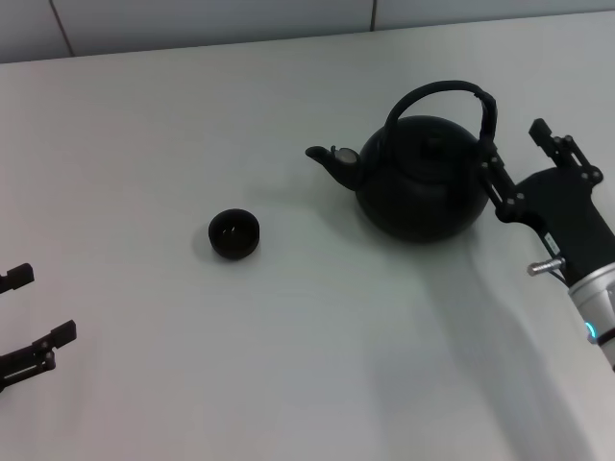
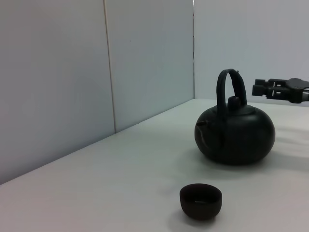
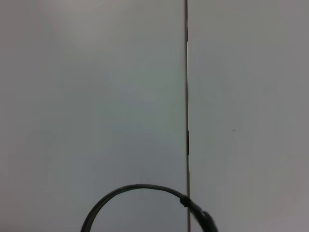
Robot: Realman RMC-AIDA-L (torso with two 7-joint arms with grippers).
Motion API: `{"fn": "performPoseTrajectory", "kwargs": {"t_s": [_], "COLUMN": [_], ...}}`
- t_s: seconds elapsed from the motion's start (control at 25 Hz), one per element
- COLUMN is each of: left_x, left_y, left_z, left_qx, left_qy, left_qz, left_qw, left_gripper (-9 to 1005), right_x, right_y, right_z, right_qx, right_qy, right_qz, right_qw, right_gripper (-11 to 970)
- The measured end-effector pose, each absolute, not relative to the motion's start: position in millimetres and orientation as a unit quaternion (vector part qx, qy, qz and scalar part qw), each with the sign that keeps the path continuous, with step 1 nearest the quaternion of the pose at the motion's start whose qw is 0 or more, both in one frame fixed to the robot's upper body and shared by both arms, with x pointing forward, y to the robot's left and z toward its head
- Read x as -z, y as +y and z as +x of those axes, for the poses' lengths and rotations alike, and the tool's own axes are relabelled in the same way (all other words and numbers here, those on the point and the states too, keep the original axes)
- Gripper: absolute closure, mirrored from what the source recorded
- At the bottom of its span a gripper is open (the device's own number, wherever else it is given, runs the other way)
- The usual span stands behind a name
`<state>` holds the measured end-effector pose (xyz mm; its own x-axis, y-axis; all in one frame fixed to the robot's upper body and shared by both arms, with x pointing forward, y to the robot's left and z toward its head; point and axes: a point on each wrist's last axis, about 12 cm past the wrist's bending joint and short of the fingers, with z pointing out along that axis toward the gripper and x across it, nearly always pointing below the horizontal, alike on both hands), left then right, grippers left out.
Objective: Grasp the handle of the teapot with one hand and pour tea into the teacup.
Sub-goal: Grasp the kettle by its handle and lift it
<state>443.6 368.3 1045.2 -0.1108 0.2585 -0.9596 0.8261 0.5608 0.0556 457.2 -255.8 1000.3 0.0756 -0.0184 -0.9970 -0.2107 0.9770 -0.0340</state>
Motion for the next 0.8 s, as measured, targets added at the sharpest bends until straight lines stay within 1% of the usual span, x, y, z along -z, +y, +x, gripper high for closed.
{"fn": "performPoseTrajectory", "kwargs": {"t_s": [0.44, 0.8], "left_x": [-1045.5, -1045.4], "left_y": [368.5, 368.3], "left_z": [445.9, 446.2], "left_qx": [0.257, 0.257], "left_qy": [0.699, 0.699], "left_qz": [0.384, 0.383], "left_qw": [0.546, 0.547], "left_gripper": [150, 150], "right_x": [-1003.3, -1002.7], "right_y": [-256.9, -259.0], "right_z": [478.6, 485.2], "right_qx": [-0.060, -0.068], "right_qy": [0.683, 0.691], "right_qz": [-0.085, -0.083], "right_qw": [0.723, 0.715], "right_gripper": [327, 328]}}
